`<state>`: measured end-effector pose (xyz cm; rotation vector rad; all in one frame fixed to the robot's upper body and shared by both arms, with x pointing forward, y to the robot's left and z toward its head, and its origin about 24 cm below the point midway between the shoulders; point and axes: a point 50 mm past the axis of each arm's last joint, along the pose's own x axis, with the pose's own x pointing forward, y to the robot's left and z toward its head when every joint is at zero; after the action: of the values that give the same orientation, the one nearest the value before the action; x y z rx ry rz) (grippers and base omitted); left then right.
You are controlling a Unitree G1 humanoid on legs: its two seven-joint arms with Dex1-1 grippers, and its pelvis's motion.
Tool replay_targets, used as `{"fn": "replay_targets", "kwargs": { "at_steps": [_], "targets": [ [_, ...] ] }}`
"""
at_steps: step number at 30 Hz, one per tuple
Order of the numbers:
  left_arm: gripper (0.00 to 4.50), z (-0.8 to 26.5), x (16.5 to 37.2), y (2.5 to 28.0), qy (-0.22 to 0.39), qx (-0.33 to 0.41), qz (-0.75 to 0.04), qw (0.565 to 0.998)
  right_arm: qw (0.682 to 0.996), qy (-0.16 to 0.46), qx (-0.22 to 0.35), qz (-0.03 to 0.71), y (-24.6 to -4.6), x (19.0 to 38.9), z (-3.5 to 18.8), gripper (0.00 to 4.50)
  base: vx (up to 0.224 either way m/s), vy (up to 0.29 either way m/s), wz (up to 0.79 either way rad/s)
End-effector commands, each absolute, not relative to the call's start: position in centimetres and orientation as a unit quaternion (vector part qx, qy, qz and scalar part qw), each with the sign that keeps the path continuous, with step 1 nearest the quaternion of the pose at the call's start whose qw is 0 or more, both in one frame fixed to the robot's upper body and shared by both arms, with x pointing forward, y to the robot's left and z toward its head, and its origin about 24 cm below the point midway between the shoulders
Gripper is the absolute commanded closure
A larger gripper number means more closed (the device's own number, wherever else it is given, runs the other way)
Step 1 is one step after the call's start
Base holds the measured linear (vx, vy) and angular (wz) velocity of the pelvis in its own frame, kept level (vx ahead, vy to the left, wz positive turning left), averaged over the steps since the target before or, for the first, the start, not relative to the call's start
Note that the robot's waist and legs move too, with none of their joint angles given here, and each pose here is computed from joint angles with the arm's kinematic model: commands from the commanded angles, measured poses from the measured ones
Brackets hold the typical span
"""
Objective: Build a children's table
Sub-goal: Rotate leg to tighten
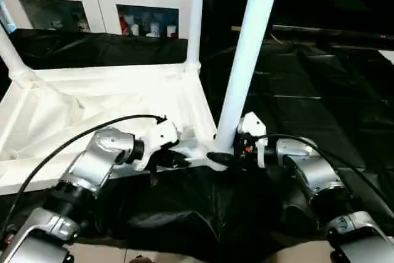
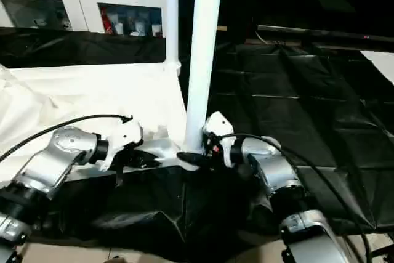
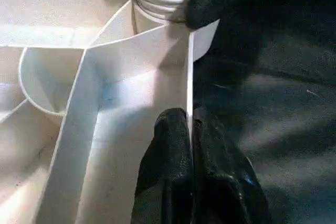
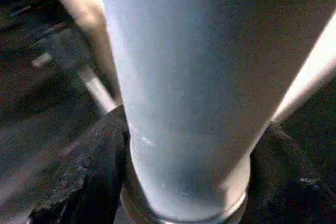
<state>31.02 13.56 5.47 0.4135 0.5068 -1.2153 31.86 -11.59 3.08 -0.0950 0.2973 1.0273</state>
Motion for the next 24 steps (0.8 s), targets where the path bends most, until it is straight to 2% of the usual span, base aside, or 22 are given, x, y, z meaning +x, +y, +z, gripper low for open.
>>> {"fn": "replay_targets", "kwargs": {
  "at_steps": [1,6,9,11,13,14,16,18,19,21,24],
  "targets": [
    [4.50,6.4,32.1,11.7,0.195,0.162,-0.538,0.804,0.903,0.168,-0.034,0.394,-11.1,32.5,1.5,1.76,0.000,0.000,0.00],
    [4.50,6.3,32.8,10.3,0.189,0.164,-0.511,0.823,0.922,0.166,-0.007,0.351,-9.6,32.7,1.2,1.77,0.000,0.000,0.00],
    [4.50,6.3,33.4,8.5,0.173,0.156,-0.487,0.842,0.935,0.151,-0.005,0.321,-7.6,33.2,1.6,1.77,0.000,0.000,0.00],
    [4.50,6.4,33.6,7.9,0.167,0.155,-0.481,0.847,0.937,0.139,-0.008,0.320,-6.8,33.3,1.9,1.77,0.000,0.000,0.00],
    [4.50,6.5,33.3,7.1,0.153,0.166,-0.504,0.833,0.933,0.114,0.012,0.342,-5.7,33.1,2.6,1.77,0.000,0.000,0.00],
    [4.50,6.5,33.1,6.9,0.150,0.168,-0.514,0.828,0.931,0.110,0.021,0.349,-5.6,33.1,2.7,1.08,0.000,0.000,0.00],
    [4.50,6.4,32.8,6.9,0.148,0.167,-0.529,0.819,0.926,0.106,0.031,0.360,-5.6,33.0,2.9,1.08,0.000,0.000,0.00],
    [4.50,6.4,32.3,7.2,0.145,0.167,-0.549,0.806,0.921,0.098,0.031,0.375,-6.1,33.0,3.3,0.81,0.000,0.000,0.00],
    [4.50,6.4,32.3,7.2,0.145,0.167,-0.549,0.806,0.921,0.098,0.031,0.375,-6.1,33.0,3.3,0.81,0.000,0.000,0.00],
    [4.50,6.1,31.7,7.9,0.151,0.170,-0.575,0.785,0.909,0.090,0.015,0.406,-7.2,33.0,3.8,0.55,0.000,0.000,0.00],
    [4.50,5.9,31.2,9.0,0.161,0.177,-0.595,0.767,0.882,0.092,-0.013,0.462,-9.0,32.5,4.1,0.55,0.000,0.000,0.00]
  ]
}}
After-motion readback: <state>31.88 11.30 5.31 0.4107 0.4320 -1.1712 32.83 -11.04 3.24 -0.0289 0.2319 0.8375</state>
